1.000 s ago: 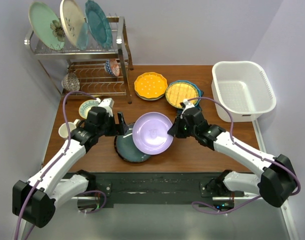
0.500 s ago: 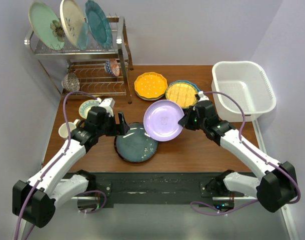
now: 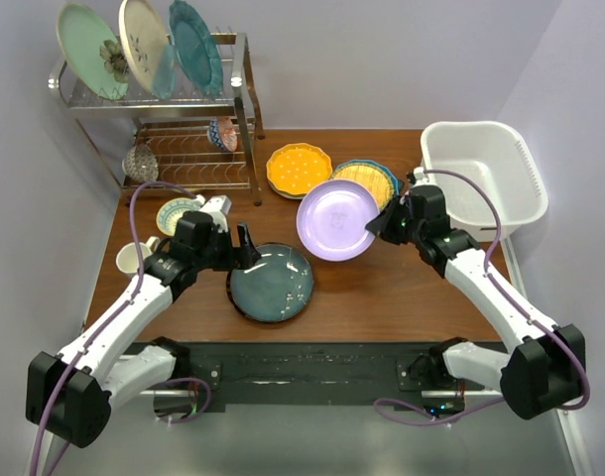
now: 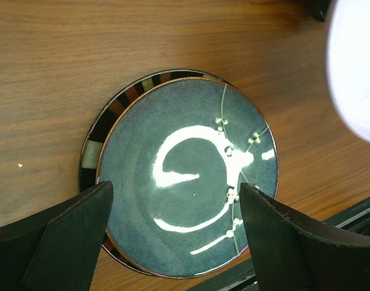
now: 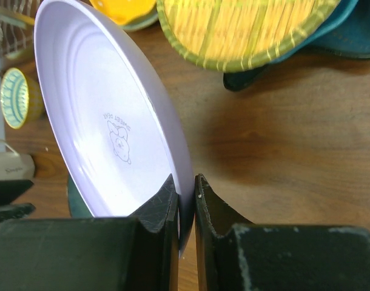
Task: Place the plates into the plastic bin on the countertop
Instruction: Place the plate in the plastic bin.
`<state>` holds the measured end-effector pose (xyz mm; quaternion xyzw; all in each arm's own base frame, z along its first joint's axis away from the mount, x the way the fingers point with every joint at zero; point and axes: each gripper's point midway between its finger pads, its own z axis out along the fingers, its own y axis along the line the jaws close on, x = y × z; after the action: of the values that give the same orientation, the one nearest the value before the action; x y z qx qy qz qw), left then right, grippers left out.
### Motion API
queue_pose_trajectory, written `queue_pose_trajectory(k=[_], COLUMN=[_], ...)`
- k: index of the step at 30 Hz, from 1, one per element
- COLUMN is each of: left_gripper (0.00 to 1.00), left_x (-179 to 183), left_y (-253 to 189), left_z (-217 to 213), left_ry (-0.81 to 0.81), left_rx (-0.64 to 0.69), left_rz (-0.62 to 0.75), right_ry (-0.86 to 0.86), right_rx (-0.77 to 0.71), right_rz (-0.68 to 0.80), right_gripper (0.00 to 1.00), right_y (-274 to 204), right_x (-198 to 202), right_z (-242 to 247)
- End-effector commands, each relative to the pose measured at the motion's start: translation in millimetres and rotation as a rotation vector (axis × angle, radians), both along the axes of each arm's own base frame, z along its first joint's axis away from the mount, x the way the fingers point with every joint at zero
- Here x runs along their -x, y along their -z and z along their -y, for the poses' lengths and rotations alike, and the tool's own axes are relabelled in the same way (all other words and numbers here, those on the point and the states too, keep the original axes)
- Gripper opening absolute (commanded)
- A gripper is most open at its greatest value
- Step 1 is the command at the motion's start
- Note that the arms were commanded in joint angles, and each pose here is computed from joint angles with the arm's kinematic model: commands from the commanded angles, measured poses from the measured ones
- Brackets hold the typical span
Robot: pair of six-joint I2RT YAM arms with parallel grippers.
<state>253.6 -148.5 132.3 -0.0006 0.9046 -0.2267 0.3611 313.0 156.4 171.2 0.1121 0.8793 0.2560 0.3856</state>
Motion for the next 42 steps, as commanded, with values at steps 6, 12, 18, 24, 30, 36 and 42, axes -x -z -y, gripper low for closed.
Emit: queue_pose_trajectory(k=[6,12,18,24,30,36,42], left_gripper=[0.90,0.90,0.90,0.90,0.91,0.91,0.91], left_x=[-2,-3,-4,-7,-8,-5,-3], left_y=[-2,-1,1,-3,-2,5,7], left_z=[16,20,21,22,20,22,24], left_ry=[0.042,0.054,0.057,0.060,0.064,0.077,0.088], left_rx=[0.073,0.083,0.081,0.061,0.027,0.020,0.023], left_rz=[-0.003,-0.008,-0.013,-0.006,-0.009,-0.028,-0.034], right_ry=[0.006,0.043,0.067,0.104,0.131,0.180,0.237], right_rx=[-0.097,-0.140,-0.167,-0.180,-0.208,-0.233,-0.255], right_rz=[0.123,0.121,0.138,0.143,0.146,0.144,0.140], right_gripper=[0.00,0.00,0.00,0.00,0.00,0.00,0.00], right_y=[-58,-64,-73,-75,-79,-79,-75], right_x=[-33,-46,-57,-64,-67,-71,-73], right_z=[2,16,29,47,68,95,123])
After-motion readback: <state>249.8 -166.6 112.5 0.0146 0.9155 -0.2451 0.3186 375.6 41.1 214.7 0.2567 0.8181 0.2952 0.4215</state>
